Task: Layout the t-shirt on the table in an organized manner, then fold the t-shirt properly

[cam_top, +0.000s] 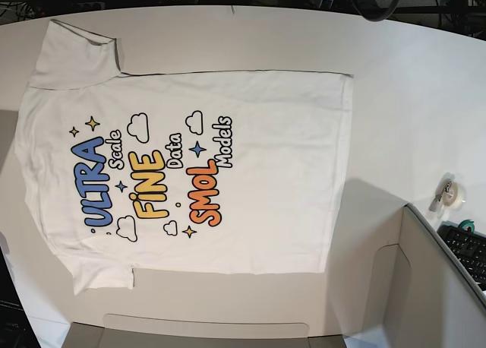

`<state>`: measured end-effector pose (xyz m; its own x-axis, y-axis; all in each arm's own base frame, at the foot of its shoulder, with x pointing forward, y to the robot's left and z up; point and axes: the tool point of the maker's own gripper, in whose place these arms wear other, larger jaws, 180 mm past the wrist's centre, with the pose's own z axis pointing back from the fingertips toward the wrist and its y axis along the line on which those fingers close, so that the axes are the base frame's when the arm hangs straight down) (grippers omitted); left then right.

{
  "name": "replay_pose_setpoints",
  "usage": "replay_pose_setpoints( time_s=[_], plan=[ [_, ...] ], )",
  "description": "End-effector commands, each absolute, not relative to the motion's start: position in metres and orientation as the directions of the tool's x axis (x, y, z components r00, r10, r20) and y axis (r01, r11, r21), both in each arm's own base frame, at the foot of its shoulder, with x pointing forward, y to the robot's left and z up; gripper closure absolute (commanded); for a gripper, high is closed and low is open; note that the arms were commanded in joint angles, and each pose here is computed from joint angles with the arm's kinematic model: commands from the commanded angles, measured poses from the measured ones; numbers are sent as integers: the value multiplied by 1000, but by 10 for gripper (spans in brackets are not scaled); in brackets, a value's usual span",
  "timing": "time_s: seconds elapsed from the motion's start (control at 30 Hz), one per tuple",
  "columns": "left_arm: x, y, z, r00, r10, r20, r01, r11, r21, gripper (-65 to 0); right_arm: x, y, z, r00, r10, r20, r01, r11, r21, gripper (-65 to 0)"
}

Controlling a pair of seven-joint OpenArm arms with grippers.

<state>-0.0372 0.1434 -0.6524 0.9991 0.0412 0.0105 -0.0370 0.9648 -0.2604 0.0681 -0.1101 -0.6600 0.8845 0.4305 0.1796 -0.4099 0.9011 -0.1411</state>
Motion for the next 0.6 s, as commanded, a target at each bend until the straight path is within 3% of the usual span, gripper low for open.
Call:
replay_pose_setpoints(
  time_s=[0.0,0.57],
  plan=[
    [-41,138,-652,999,41,5,-38,962,-272,-485,72,-108,-659,883,430,191,-408,902,-143,0],
    [-34,123,-653,999,44,14,-38,955,-294,-485,72,-108,-659,883,430,191,-408,902,-143,0]
  ],
)
